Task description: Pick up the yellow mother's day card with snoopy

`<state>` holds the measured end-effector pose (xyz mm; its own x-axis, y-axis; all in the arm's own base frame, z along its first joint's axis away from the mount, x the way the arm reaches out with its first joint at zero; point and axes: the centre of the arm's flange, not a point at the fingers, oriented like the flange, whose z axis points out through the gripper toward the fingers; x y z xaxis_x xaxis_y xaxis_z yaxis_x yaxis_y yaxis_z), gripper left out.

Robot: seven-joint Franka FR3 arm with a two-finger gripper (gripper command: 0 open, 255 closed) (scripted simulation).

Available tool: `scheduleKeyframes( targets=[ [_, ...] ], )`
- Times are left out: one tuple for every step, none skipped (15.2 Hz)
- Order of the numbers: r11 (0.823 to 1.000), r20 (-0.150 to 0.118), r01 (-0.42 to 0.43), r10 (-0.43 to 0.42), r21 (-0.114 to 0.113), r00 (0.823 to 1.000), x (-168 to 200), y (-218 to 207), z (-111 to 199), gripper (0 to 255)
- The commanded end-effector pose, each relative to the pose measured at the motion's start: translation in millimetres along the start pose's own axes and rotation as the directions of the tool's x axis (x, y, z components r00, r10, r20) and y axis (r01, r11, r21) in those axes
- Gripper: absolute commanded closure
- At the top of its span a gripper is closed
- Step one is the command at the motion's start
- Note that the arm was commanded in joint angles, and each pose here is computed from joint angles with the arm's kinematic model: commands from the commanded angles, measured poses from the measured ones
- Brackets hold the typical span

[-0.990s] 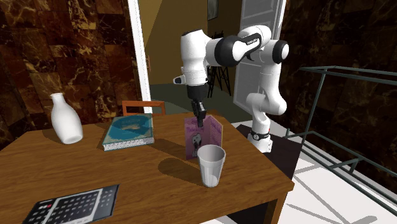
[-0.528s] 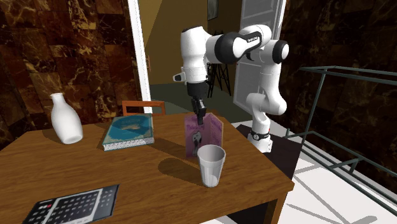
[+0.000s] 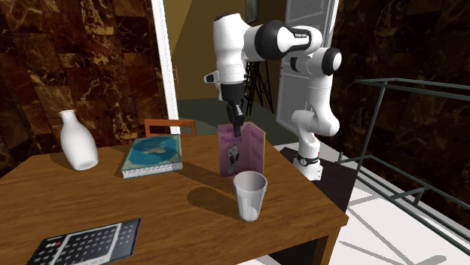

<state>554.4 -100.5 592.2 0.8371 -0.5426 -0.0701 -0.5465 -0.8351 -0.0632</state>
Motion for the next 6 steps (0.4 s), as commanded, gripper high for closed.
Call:
scheduleKeyframes(
  targets=[
    [1.000, 0.000, 0.000, 0.000, 0.000, 1.000, -1, -1, -10, 255],
    [1.000, 0.000, 0.000, 0.000, 0.000, 1.000, -1, -1, -16, 255],
    [1.000, 0.000, 0.000, 0.000, 0.000, 1.000, -1, -1, -21, 255],
    [1.000, 0.000, 0.000, 0.000, 0.000, 1.000, -2, -2, -26, 255],
    [1.000, 0.000, 0.000, 0.000, 0.000, 1.000, -2, -2, -27, 255],
    [1.000, 0.000, 0.000, 0.000, 0.000, 1.000, -2, -2, -27, 255]
  ],
)
